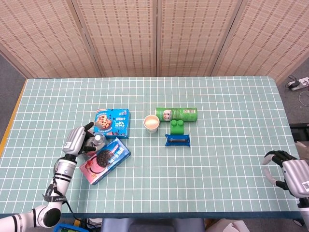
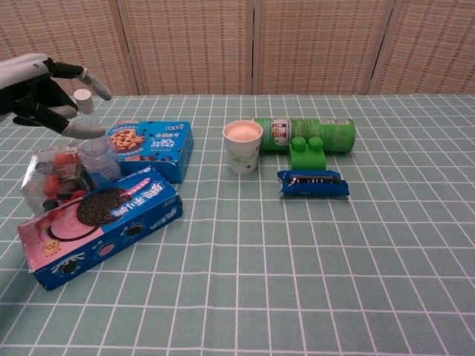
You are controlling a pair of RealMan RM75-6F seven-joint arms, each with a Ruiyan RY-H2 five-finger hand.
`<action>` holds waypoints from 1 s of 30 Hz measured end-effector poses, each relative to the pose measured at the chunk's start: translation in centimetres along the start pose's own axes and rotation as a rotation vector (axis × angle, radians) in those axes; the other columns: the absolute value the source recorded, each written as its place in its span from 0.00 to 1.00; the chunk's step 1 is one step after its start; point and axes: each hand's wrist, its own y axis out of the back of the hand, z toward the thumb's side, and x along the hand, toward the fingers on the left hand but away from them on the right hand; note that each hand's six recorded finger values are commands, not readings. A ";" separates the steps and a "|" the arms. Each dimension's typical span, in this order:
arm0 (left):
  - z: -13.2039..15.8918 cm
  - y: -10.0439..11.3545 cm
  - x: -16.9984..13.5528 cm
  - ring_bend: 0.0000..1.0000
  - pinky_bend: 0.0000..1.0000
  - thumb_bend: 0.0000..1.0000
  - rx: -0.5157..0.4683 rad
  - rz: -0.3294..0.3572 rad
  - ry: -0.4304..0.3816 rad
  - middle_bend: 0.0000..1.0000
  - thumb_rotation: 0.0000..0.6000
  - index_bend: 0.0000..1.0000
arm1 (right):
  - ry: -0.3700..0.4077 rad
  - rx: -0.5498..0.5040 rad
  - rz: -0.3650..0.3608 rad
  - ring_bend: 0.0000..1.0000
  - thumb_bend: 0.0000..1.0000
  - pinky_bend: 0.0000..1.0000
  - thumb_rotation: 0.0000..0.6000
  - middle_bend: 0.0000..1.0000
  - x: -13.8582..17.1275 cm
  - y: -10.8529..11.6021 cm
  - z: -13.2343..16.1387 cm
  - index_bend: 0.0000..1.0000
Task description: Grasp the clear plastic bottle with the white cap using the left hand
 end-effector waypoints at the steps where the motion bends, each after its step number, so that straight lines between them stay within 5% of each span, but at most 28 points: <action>1: -0.1 -0.1 0.1 1.00 1.00 0.19 -0.010 -0.001 0.003 1.00 1.00 0.48 | 0.000 0.000 0.000 0.31 0.34 0.52 1.00 0.39 0.0 0.0 0.0 0.49; 14: -0.8 -1.5 1.1 1.00 1.00 0.19 -0.128 0.000 0.017 1.00 1.00 0.63 | -0.001 -0.001 0.002 0.31 0.34 0.52 1.00 0.39 0.0 0.0 -0.1 0.49; 30: -1.3 -2.1 1.4 1.00 1.00 0.19 -0.182 -0.019 0.029 1.00 1.00 0.70 | -0.001 -0.006 0.001 0.31 0.34 0.52 1.00 0.39 0.0 0.1 -0.1 0.49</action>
